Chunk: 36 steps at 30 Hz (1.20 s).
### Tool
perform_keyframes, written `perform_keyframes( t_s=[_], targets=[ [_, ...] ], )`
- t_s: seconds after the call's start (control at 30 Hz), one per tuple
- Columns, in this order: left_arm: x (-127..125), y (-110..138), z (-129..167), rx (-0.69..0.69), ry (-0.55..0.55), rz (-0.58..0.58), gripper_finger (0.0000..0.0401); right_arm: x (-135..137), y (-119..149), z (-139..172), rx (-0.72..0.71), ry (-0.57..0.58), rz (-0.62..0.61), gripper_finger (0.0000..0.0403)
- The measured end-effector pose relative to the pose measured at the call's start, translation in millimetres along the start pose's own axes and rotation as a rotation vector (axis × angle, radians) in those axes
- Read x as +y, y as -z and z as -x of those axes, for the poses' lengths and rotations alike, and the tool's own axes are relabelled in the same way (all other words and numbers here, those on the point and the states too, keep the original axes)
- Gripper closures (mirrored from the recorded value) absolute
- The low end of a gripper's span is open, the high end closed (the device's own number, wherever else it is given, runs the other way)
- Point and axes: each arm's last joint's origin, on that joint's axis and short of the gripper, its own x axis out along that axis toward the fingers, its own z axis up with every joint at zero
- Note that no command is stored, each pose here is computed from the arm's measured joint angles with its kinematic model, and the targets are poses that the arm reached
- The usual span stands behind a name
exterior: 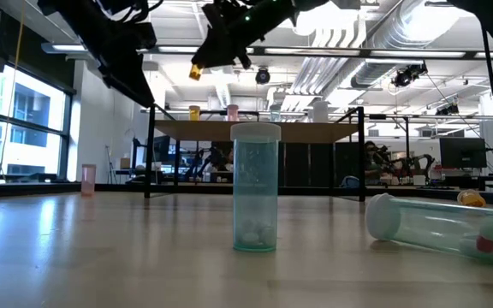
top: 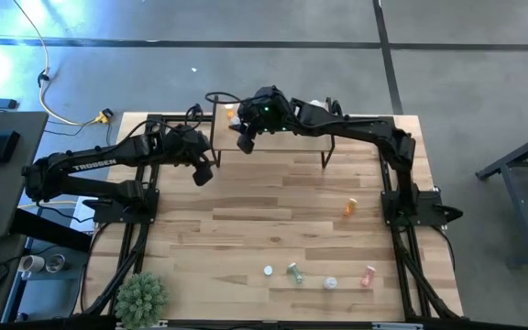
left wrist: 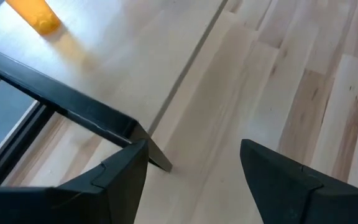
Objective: Pick and place medicine bottles onto shelf by color
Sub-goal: Put the bottom orange pill bottle on the shelf aligned with the orange pill bottle
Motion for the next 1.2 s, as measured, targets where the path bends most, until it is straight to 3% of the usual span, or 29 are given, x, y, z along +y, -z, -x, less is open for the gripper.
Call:
perform_keyframes(
  t_s=[0.37,0.5,0.77,1.2],
  targets=[
    [0,-25,3,-0.257,-0.007,-0.043,0.0156,7,-16,23,0.115,-0.121,0.068,0.0316],
    [0,-30,5,-0.315,-0.009,-0.065,0.0156,9,-21,31,0.133,-0.215,0.087,0.0316],
    [-5,-37,8,-0.401,0.142,-0.098,0.0156,16,-23,33,0.106,-0.408,0.101,0.0316],
    [-9,-49,3,-0.505,0.268,-0.105,0.0156,23,-23,34,0.095,-0.425,0.152,0.0316]
  ],
)
